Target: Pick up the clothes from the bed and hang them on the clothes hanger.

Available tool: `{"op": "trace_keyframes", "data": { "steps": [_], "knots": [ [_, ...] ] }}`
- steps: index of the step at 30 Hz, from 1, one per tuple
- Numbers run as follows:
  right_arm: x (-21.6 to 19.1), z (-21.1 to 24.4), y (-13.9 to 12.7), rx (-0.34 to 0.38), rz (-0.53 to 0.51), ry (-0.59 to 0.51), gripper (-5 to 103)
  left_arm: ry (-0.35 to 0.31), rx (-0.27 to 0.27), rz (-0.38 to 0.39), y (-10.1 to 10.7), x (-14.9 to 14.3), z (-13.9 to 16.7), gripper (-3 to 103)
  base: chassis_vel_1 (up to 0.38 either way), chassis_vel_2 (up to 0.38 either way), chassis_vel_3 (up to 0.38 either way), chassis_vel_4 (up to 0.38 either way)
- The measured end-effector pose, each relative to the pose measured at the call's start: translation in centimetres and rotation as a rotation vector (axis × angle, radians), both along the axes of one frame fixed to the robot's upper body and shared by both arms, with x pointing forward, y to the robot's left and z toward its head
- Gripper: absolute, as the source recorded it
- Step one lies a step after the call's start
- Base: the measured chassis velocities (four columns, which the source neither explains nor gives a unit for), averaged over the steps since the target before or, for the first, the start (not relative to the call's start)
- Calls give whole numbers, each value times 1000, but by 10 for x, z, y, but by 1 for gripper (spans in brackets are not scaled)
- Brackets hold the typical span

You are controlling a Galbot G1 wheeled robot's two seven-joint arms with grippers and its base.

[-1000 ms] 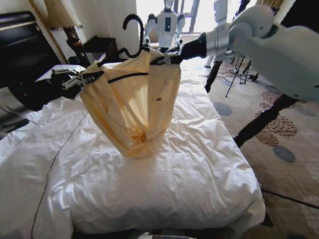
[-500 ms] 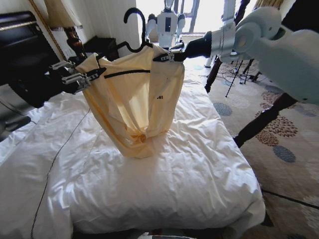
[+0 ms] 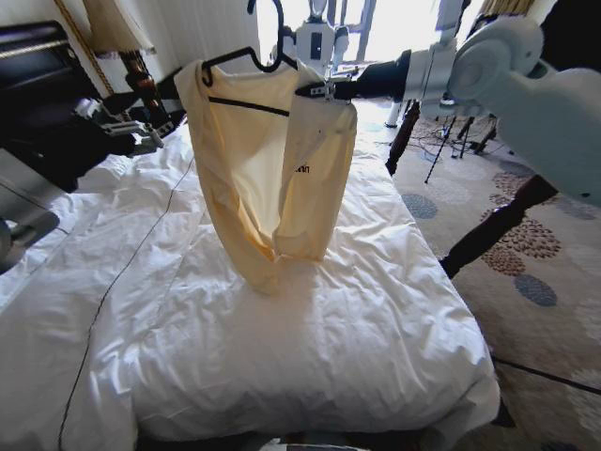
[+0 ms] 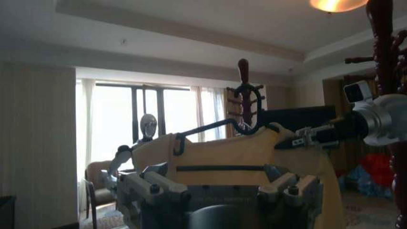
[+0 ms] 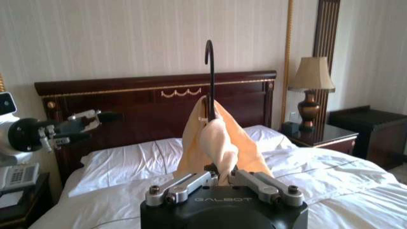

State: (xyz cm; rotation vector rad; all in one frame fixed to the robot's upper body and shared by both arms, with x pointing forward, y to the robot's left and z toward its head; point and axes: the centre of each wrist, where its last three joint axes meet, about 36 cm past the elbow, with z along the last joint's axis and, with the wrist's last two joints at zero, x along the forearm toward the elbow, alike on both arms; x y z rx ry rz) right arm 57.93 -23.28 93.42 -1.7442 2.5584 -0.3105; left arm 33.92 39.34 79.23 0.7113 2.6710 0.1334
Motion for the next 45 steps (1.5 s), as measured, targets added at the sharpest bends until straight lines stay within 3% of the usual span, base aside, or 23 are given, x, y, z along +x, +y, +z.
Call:
{"op": "trace_keyframes", "data": {
  "steps": [10, 13, 15, 17, 18, 23, 33, 35, 37, 39, 42, 45],
  "knots": [
    [-5, 19, -2, 30, 26, -26, 0, 63, -31, 59, -22, -8, -27, 100, 0, 0, 0, 0],
    [-7, 30, 5, 40, 54, -42, 0, 110, -16, 161, -27, -11, -36, 100, 0, 0, 0, 0],
    [-8, 31, 6, 41, 58, -44, 0, 113, -17, 175, -27, -11, -37, 100, 0, 0, 0, 0],
    [-11, 35, 19, 48, 89, -56, 0, 136, -45, 342, -35, -14, -42, 100, 0, 0, 0, 0],
    [-13, 36, 23, 47, 97, -58, 0, 136, -53, 374, -36, -14, -42, 100, 0, 0, 0, 0],
    [-16, 33, 35, 34, 108, -71, 0, 126, -84, 447, -33, -14, -37, 100, 0, 0, 0, 0],
    [-22, 31, 62, 18, 113, -89, 0, 105, -138, 441, -25, -13, -33, 100, 0, 0, 0, 0],
    [-22, 32, 64, 17, 114, -91, 0, 106, -140, 435, -25, -13, -33, 96, 0, 0, 0, 0],
    [-25, 36, 74, 15, 117, -101, 0, 121, -139, 415, -26, -13, -35, 80, 0, 0, 0, 0],
    [-25, 37, 76, 15, 117, -103, 0, 124, -140, 412, -26, -13, -36, 80, 0, 0, 0, 0],
    [-28, 38, 82, 13, 126, -108, 0, 132, -152, 415, -22, -10, -37, 64, 0, 0, 0, 0],
    [-30, 37, 86, 11, 134, -109, 0, 129, -158, 420, -18, -7, -37, 58, 0, 0, 0, 0]
  ]
}}
